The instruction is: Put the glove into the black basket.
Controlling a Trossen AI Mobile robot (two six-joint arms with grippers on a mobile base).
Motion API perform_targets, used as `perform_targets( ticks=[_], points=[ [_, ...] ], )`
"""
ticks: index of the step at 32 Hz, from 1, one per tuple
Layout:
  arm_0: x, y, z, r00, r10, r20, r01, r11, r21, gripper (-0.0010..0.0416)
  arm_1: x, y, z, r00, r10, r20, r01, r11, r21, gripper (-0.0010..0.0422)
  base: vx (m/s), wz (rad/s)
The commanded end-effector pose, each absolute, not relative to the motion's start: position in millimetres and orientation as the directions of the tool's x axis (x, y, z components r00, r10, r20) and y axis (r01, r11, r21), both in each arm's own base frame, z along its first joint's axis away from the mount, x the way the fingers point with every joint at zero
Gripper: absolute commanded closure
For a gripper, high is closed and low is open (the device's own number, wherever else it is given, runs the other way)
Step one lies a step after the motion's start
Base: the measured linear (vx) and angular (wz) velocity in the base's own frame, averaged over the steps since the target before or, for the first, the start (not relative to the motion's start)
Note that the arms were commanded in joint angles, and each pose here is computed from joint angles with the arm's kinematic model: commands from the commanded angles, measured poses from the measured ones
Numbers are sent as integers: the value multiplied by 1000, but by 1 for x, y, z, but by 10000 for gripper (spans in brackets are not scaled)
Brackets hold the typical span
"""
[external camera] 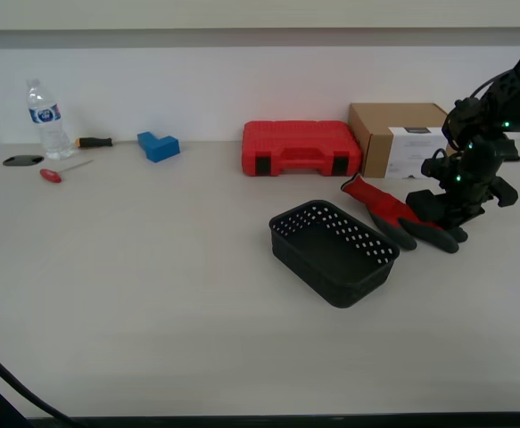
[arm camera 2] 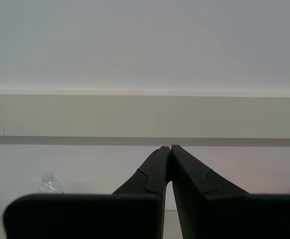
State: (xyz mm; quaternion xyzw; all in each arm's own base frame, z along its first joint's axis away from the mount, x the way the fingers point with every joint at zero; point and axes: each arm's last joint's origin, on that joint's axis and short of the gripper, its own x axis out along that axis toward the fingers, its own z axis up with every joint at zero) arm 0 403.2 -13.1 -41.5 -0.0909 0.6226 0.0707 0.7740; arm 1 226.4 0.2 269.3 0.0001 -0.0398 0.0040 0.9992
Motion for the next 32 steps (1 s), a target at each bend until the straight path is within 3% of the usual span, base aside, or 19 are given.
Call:
perform_targets(
  ticks=[1,12,23,32],
  points=[
    [408,-12,-36,233,24,-972,-227,973,-31,407,226,0,270,996,11,84,-11,1000,0,412,0,0],
    [423,-11,33,339,76,-938,-232,973,-5,407,226,0,270,996,11,83,-11,1000,0,412,0,0],
    [419,0,103,395,270,-878,-304,940,152,407,226,0,270,996,11,84,-11,1000,0,412,0,0],
    [402,33,153,365,367,-856,-398,892,213,407,226,0,270,996,11,85,-11,1000,0,412,0,0]
  ],
)
